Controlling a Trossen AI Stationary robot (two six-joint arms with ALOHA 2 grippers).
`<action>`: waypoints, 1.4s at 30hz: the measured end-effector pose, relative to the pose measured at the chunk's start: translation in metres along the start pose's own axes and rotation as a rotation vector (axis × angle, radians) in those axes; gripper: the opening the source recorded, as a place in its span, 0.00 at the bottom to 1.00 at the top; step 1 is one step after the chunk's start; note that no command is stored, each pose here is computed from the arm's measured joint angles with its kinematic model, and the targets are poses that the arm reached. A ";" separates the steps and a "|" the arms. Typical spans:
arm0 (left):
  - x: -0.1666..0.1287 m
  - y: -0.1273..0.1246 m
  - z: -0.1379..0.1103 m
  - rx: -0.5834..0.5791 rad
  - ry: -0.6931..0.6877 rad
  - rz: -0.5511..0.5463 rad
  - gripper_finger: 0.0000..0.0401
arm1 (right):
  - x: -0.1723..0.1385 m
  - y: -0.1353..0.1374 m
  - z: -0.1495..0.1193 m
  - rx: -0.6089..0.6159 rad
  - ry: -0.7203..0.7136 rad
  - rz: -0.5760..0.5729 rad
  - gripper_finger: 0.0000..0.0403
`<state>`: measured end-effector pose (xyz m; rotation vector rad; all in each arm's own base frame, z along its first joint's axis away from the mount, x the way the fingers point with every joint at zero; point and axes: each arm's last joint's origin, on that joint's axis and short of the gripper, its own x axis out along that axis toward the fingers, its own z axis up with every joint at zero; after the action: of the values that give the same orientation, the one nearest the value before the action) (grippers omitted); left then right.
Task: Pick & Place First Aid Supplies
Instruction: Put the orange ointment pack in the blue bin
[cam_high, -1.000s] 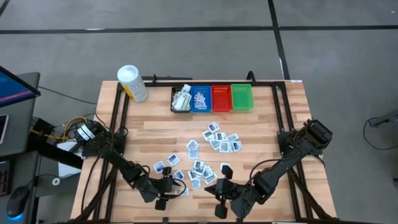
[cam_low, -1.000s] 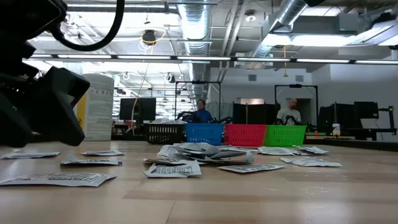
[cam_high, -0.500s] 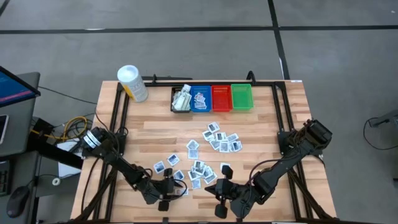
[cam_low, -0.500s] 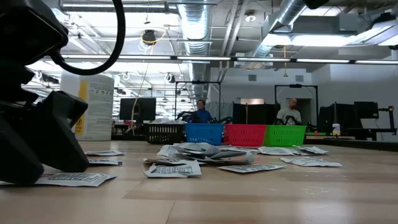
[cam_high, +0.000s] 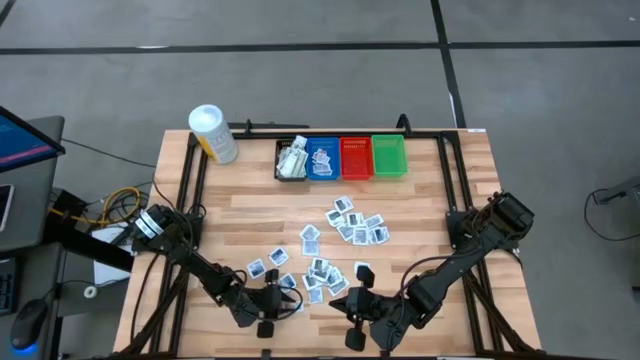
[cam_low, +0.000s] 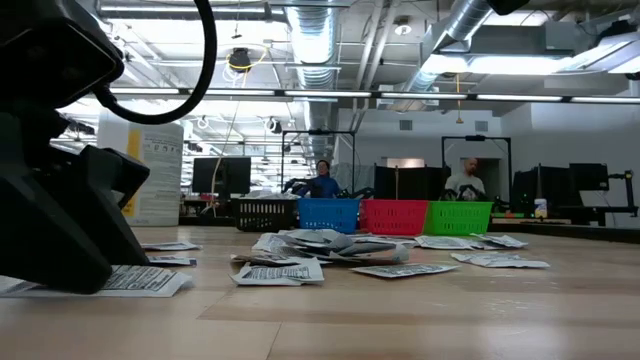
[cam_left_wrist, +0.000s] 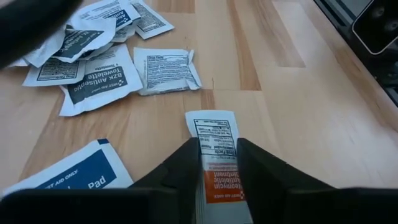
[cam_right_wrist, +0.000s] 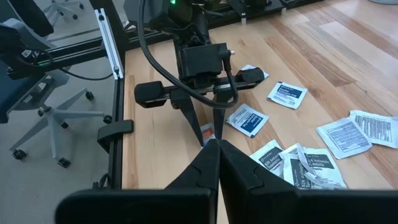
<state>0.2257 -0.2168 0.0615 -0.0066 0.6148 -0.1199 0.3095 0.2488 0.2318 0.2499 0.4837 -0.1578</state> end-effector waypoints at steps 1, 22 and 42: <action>0.000 0.000 0.000 0.000 0.000 0.000 0.26 | 0.000 0.000 0.000 0.000 0.000 0.000 0.00; 0.003 -0.005 0.007 0.051 -0.033 -0.005 0.22 | 0.000 0.000 0.000 0.000 0.000 0.000 0.00; 0.003 -0.007 0.010 0.047 -0.056 -0.017 0.08 | -0.002 0.003 -0.003 -0.005 0.022 0.030 0.00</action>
<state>0.2328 -0.2248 0.0683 0.0302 0.5560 -0.1500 0.3073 0.2524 0.2311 0.2544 0.5019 -0.1247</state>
